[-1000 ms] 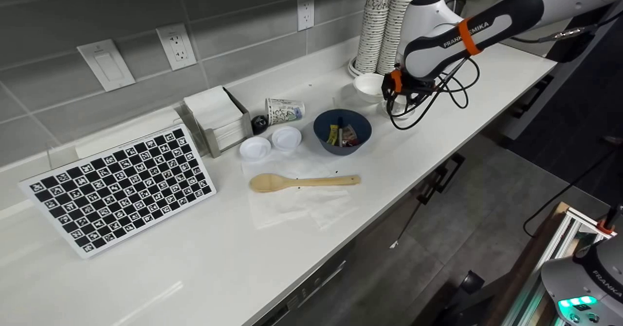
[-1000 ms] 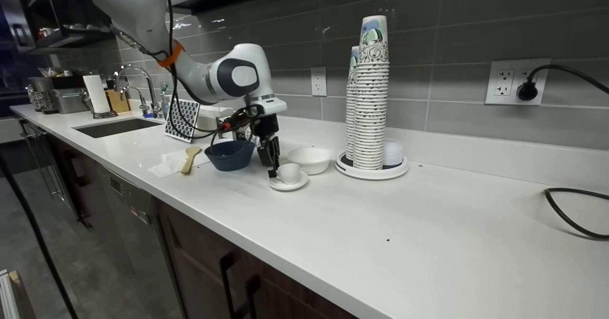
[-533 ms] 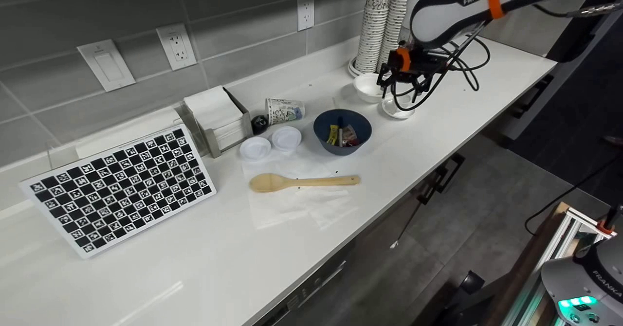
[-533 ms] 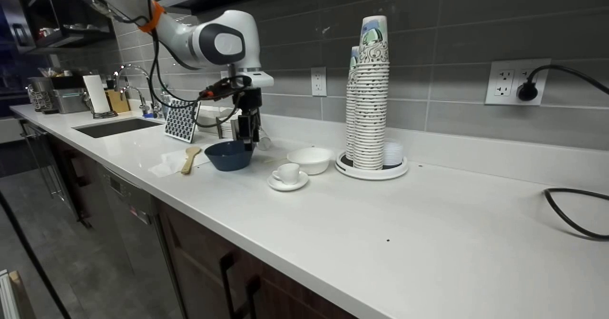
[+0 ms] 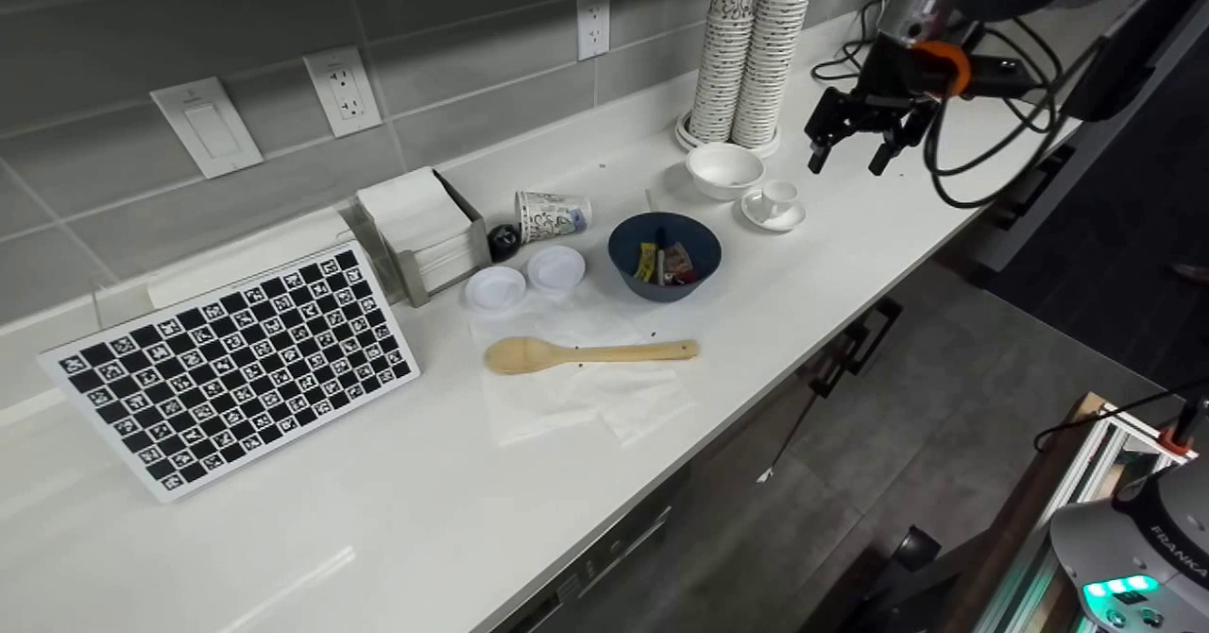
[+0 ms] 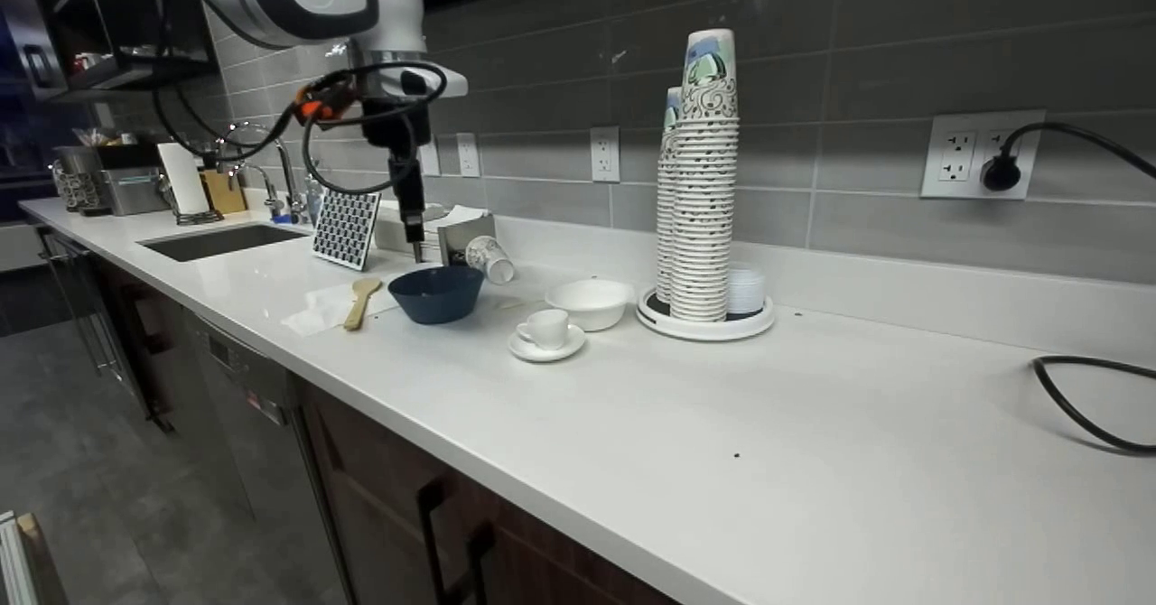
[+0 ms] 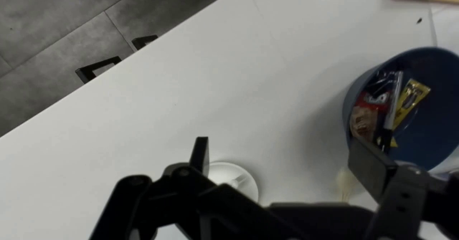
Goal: Put the sachet in the bowl and put the white item on the white object
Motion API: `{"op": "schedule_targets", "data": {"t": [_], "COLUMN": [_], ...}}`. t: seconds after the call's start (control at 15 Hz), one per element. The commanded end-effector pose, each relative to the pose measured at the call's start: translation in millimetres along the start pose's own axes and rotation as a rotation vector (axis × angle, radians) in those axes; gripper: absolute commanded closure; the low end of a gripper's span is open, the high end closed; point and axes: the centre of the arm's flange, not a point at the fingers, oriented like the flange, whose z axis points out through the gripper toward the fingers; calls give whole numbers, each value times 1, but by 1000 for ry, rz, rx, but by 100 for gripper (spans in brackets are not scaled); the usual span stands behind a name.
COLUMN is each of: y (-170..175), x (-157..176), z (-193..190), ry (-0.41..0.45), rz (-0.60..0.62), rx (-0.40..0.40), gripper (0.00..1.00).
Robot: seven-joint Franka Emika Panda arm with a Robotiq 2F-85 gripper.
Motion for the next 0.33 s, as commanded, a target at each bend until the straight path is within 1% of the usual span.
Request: {"op": "schedule_targets", "data": {"t": [0.0, 0.13, 0.2, 0.27], "y": [39, 49, 29, 35], "x": [-54, -57, -40, -45], "z": [-28, -36, -28, -33], "ry": [19, 37, 35, 43], "rz": [-193, -290, -213, -246], "rx": [65, 110, 47, 65], "gripper": [0, 0, 0, 0]}}
